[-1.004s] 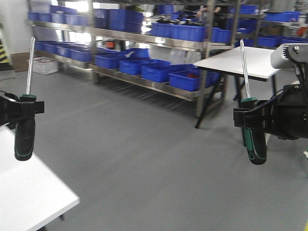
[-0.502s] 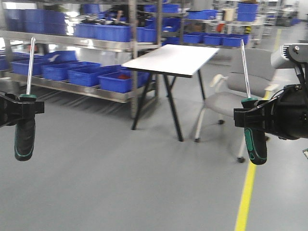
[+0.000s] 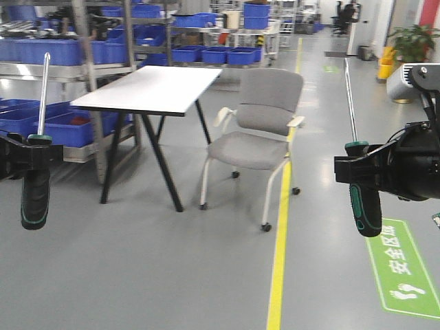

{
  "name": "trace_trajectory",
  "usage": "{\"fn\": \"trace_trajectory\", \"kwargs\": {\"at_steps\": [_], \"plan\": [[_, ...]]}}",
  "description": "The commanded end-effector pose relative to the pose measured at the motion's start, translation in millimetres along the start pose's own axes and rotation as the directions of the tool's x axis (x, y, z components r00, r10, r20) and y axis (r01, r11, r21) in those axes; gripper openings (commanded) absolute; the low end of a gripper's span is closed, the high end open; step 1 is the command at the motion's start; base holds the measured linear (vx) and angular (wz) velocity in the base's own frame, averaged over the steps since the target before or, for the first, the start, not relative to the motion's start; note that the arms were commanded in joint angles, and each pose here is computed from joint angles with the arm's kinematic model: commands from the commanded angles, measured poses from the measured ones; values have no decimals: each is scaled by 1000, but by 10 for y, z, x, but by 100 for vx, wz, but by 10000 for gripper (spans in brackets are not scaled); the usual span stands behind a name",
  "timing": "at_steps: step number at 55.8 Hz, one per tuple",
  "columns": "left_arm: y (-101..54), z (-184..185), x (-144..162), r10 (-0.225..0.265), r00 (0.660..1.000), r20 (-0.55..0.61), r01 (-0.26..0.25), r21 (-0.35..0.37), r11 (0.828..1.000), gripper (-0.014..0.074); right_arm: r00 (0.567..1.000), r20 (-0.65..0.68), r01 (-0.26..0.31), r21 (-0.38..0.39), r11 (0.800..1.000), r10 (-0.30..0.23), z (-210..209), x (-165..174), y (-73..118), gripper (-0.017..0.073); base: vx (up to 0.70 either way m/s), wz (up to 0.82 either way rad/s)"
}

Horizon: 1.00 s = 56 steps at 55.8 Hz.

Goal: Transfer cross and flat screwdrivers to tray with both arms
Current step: 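Hold both screwdrivers upright while the base turns away from the table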

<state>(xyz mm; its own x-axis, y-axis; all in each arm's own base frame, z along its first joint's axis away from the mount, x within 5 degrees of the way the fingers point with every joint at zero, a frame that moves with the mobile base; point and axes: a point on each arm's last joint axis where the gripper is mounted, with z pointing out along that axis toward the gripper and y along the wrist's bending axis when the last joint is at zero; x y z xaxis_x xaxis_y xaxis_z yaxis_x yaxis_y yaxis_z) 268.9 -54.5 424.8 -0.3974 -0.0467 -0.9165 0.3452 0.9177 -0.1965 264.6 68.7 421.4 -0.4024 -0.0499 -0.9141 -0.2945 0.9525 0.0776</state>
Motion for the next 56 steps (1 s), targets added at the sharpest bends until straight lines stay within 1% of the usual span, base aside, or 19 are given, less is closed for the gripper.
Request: {"fn": "trace_trajectory", "kwargs": {"at_steps": [1,14,27,38,56], "plan": [[-66,-157,-207,-13,991,134,13,1,1000,3,989,148,2,6,1000,-3,-179,-205,15,-8,32,-41],[-66,-157,-207,-13,991,134,13,1,1000,3,989,148,2,6,1000,-3,-179,-205,15,-8,35,-29],[-66,-157,-207,-13,991,134,13,1,1000,3,989,148,2,6,1000,-3,-179,-205,15,-8,41,-2],[-64,-152,-206,-13,991,133,13,1,1000,3,989,148,2,6,1000,-3,-179,-205,15,-8,46,23],[-64,-153,-206,-13,991,133,13,1,1000,3,989,148,3,7,1000,-4,-180,-206,12,-8,48,43]]}}
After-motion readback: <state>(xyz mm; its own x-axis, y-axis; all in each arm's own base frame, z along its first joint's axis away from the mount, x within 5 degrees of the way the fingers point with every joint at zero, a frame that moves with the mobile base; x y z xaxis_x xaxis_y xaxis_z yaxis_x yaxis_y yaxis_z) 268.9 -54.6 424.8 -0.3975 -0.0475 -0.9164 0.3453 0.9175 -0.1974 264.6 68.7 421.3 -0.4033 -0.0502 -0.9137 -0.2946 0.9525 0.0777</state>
